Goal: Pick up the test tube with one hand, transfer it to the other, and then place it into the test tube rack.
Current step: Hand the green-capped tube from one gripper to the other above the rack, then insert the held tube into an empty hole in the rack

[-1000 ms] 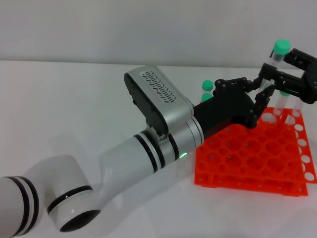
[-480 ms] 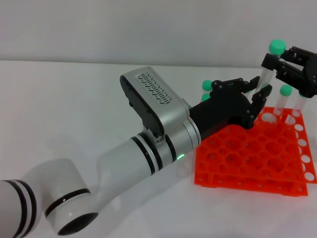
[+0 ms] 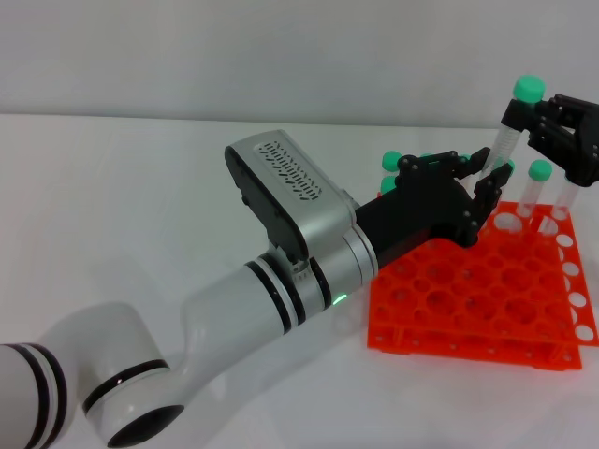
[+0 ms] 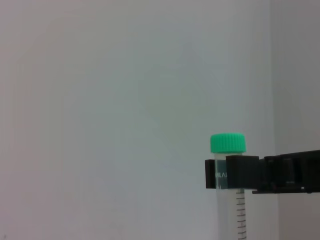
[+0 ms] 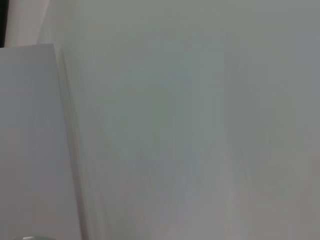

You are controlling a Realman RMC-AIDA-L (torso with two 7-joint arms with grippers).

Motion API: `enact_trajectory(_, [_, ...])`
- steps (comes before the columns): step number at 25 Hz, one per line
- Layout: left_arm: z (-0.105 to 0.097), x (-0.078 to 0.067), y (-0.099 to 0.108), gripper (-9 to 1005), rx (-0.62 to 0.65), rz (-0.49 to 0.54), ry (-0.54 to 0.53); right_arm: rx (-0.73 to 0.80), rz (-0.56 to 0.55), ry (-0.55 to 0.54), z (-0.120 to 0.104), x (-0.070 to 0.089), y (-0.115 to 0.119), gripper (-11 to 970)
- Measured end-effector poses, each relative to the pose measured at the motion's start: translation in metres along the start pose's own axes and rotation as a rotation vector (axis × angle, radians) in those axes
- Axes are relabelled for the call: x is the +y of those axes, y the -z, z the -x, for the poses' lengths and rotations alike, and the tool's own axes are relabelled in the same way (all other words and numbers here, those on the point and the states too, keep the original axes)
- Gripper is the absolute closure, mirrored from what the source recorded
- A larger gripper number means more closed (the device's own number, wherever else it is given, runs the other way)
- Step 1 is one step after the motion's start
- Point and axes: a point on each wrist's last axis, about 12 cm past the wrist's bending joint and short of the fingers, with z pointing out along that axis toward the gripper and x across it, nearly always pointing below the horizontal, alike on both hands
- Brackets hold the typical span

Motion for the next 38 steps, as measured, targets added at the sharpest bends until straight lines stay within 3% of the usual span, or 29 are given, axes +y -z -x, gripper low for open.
enact_trajectory(13, [-0.01,0.004,0.013,628,0.022,0.044,-0.059,-0.025,-0.01,-0.002,0.002,0.0,0.006,730])
enact_trajectory(20, [-0.018,0.01,0.027,617,0.024,0.119,-0.027,-0.04,-0.03,0.002,0.002,-0.001,0.011,716])
enact_trajectory(22, [-0.019,0.01,0.03,539,0.019,0.131,-0.021,-0.044,-0.051,0.008,0.003,-0.003,0.015,712])
enact_trajectory(31, [-0.033,0.01,0.107,179,-0.157,0.357,0.056,-0.017,-0.092,0.057,0.007,-0.011,0.011,694])
enact_trajectory(38, [-0.054,0.023,0.179,136,-0.163,0.684,0.106,0.054,0.004,0.129,-0.003,0.001,-0.023,680])
